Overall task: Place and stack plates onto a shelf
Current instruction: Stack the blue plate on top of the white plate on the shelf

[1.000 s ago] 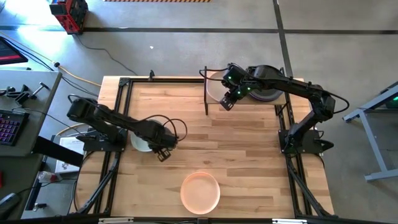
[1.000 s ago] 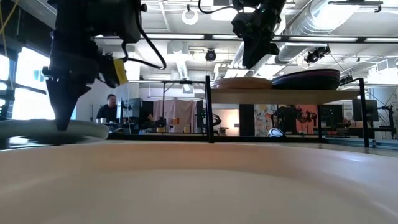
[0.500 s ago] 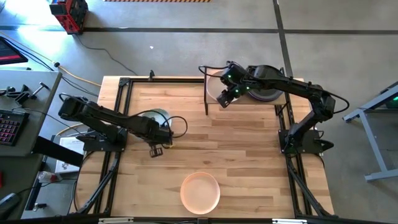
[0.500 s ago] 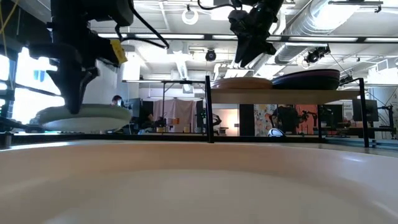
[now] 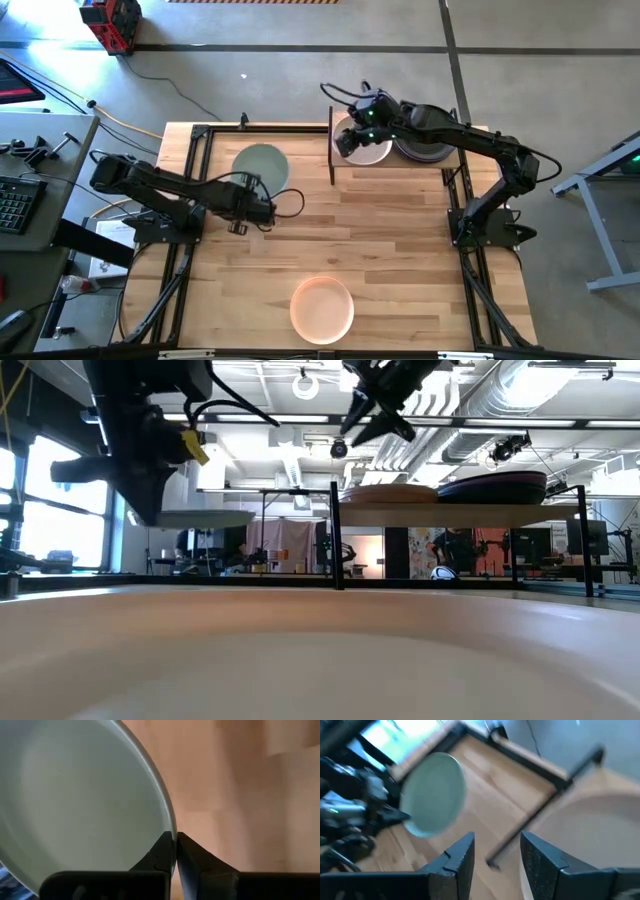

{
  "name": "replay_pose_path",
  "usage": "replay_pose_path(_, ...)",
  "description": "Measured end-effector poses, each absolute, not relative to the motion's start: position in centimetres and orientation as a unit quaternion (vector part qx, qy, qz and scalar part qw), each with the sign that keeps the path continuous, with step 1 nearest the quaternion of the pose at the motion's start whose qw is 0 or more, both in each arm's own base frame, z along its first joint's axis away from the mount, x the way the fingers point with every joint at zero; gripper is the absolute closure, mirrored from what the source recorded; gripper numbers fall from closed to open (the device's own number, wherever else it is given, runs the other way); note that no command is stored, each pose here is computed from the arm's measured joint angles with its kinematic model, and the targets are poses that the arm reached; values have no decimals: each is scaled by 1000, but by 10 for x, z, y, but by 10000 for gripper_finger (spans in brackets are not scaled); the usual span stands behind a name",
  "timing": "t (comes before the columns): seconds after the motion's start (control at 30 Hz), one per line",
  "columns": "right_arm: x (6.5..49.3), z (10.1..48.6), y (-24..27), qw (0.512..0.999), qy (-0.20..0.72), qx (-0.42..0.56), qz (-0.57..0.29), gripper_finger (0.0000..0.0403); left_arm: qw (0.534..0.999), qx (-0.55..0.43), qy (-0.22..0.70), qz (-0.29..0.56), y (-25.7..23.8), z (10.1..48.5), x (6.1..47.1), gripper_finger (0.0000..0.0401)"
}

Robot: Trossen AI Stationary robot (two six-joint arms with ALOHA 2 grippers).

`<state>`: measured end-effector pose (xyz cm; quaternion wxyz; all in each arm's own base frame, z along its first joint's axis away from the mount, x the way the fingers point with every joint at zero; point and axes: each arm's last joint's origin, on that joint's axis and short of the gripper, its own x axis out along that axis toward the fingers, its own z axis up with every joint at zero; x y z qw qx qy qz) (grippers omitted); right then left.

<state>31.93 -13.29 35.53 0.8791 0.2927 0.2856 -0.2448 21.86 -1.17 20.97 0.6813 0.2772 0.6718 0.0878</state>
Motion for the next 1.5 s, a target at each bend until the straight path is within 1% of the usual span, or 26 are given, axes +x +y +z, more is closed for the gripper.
replay_pose_path(0.2, 328, 369, -137, 916, 215, 253, -225, 265, 641, 337, 681, 108, 8, 212, 219, 397)
replay_pose_path(0.4, 329, 374, -143, 925, 184, 244, -225, 265, 618, 389, 671, 125, 21, 229, 228, 397)
replay_pose_path(0.53, 329, 374, -143, 925, 183, 244, -228, 265, 613, 418, 656, 140, 28, 250, 237, 396)
replay_pose_path(0.73, 329, 374, -143, 925, 183, 244, -228, 265, 619, 442, 630, 154, 35, 275, 247, 396)
replay_pose_path(0.87, 328, 373, -143, 919, 184, 256, -236, 265, 618, 475, 610, 141, 36, 285, 255, 396)
replay_pose_path(1.0, 326, 369, -143, 905, 198, 272, -259, 265, 612, 514, 588, 123, 35, 288, 263, 396)
replay_pose_path(1.13, 324, 366, -143, 892, 210, 297, -269, 265, 609, 538, 571, 118, 35, 292, 269, 396)
replay_pose_path(1.23, 324, 365, -141, 887, 213, 308, -271, 265, 598, 555, 568, 107, 36, 292, 270, 396)
replay_pose_path(1.5, 325, 365, -139, 880, 208, 330, -272, 265, 588, 565, 570, 97, 36, 292, 270, 396)
